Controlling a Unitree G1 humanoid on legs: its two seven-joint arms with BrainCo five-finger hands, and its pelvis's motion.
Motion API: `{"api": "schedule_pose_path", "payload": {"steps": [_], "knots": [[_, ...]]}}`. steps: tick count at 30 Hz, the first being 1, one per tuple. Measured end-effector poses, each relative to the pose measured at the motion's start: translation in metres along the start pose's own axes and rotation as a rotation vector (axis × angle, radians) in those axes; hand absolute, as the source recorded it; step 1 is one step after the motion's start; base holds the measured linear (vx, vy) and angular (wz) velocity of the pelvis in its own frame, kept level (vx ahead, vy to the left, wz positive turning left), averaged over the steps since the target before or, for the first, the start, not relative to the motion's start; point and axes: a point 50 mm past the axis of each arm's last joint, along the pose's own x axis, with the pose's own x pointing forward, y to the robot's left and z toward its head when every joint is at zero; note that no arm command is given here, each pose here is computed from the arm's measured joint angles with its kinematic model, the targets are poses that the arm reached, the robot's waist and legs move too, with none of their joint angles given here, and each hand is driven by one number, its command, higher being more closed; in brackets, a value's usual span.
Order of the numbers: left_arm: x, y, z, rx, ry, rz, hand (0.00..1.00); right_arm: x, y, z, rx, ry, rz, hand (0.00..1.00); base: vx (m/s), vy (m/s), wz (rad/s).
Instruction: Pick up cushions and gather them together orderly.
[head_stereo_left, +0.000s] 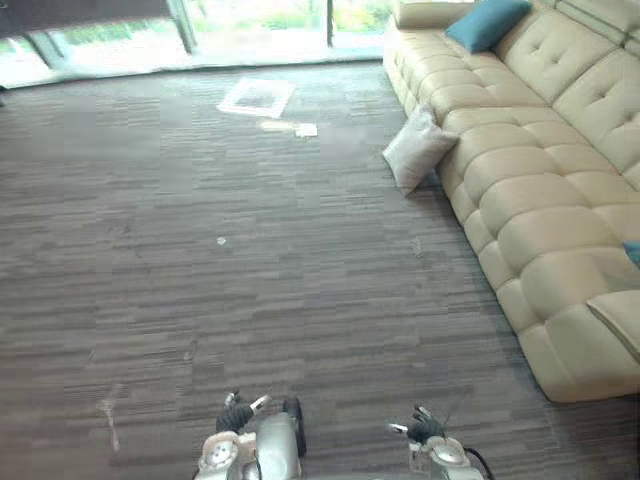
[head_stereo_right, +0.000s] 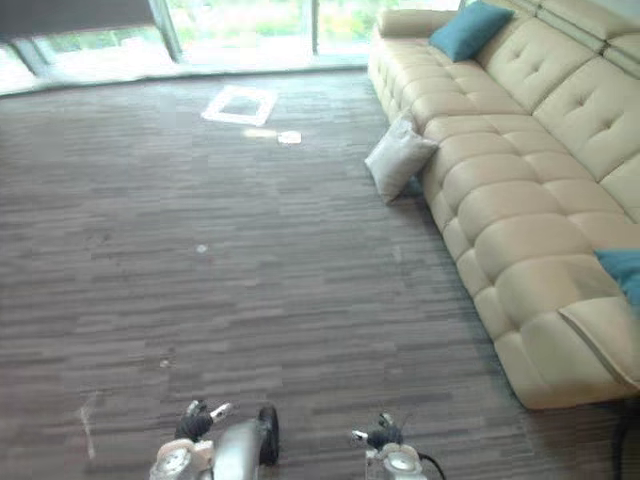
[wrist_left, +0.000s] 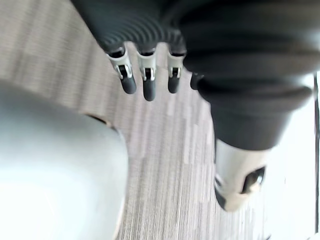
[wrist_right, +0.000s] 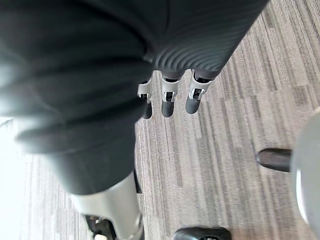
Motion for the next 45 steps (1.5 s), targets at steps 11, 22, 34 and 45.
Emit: {"api": "schedule_pose_path", "payload": {"steps": [11, 22, 34, 45], "knots": [[-0.001, -0.001, -0.017, 0.052, 0.103, -0.013, 0.00, 0.000, -0.015, 0.017, 0.056, -0.096, -0.047, 0.00, 0.56, 0.037, 0.18], [-0.008, -0.015, -0.028, -0.012, 0.123, -0.022, 0.00, -0.001, -0.027, 0.011, 0.047, -0.062, -0.063, 0.00, 0.67, -0.233, 0.22], [-0.001, 0.008, -0.007, 0.010, 0.035, 0.019, 0.00, -0.003, -0.007, -0.015, 0.009, 0.050, -0.025, 0.00, 0.61, 0.154, -0.49], [-0.002, 0.004, -0.023, 0.088, 0.128, -0.015, 0.00, 0.001, -0.010, 0.015, 0.039, -0.071, -0.031, 0.00, 0.49, 0.050, 0.09]]}}
